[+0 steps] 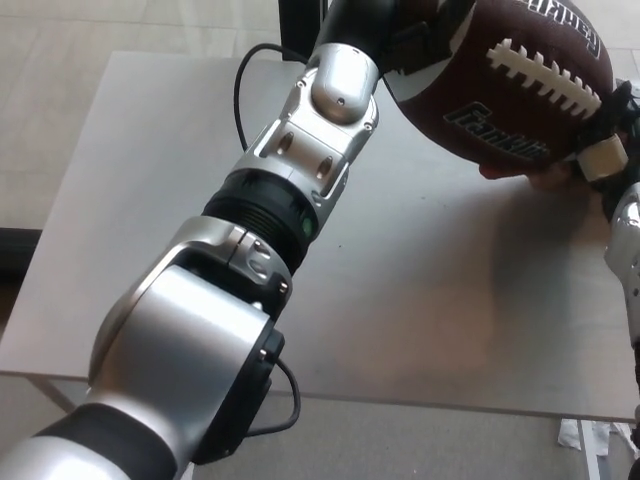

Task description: The robot uses both its hands to grab the left and right ends of a football kept in the middle of the desk infront of it, lifts it up and places it in the palm of a person

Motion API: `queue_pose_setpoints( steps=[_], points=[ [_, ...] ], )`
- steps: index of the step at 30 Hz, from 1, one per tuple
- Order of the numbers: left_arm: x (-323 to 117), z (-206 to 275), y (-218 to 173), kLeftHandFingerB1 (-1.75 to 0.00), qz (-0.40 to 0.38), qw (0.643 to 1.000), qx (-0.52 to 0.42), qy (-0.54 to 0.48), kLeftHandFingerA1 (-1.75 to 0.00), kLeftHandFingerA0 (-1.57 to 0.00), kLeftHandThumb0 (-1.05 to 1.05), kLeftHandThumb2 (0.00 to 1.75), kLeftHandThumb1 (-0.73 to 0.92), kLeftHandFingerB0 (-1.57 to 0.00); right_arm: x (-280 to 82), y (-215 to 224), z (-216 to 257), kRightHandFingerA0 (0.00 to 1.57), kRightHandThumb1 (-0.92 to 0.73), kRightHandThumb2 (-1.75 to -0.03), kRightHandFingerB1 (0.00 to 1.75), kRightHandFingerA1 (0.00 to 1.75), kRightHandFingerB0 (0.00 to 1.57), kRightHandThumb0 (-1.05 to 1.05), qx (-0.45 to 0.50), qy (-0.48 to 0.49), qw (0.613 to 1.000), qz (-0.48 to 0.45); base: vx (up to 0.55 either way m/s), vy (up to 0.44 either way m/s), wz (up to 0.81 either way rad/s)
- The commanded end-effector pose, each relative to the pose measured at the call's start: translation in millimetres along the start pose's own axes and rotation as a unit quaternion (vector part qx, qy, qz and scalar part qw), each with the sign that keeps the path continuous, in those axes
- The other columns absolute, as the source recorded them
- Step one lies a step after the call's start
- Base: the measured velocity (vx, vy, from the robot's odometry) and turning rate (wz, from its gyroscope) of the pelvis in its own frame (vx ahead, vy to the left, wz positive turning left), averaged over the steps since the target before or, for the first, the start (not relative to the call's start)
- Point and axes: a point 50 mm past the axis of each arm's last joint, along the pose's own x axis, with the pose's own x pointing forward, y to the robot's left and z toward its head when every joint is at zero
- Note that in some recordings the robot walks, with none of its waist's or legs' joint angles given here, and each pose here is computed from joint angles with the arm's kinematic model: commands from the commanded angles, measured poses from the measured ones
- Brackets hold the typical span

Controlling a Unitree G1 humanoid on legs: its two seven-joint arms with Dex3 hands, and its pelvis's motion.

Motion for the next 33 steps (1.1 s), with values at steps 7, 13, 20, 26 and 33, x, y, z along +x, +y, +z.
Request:
queue_pose_setpoints(
  steps=[7,13,20,26,33],
  points=[
    [-1,12,2,-0.26,-0.130,0.979,0.154,-0.042,-0.23,-0.03,-0.90,1.12,0.72,-0.11,-10,34,-5,0.03,-0.89,-0.67,0.24,0.28,0.09,-0.86,-0.082,-0.040,0.990,0.104,0.00,0.000,0.00],
    [0,11,17,-0.15,-0.108,0.979,0.169,-0.032,-0.14,0.00,-0.95,1.17,0.77,-0.11,-7,35,-4,0.00,-0.81,-0.87,0.00,0.00,0.00,-0.93,-0.156,0.029,0.983,0.089,0.00,0.000,0.00],
    [-2,4,26,-0.14,-0.100,0.978,0.179,-0.027,-0.14,0.00,-0.95,1.17,0.78,-0.12,-6,29,-3,0.00,-0.92,-0.73,0.00,0.00,0.00,-1.04,-0.239,0.052,0.967,0.065,0.00,0.000,0.00],
    [-8,-8,32,-0.03,-0.091,0.981,0.172,-0.017,-0.10,0.00,-1.05,1.23,0.79,-0.08,-6,7,-4,0.00,-0.92,-0.69,0.00,0.00,0.00,-1.05,-0.245,0.049,0.967,0.052,0.00,0.000,0.00],
    [-12,-24,38,-0.08,-0.075,0.985,0.153,0.002,-0.11,0.00,-0.99,1.17,0.81,-0.11,-4,-9,2,0.00,-0.92,-0.75,0.00,0.00,0.00,-1.05,-0.321,0.029,0.947,0.003,0.00,0.000,0.00]
  ],
)
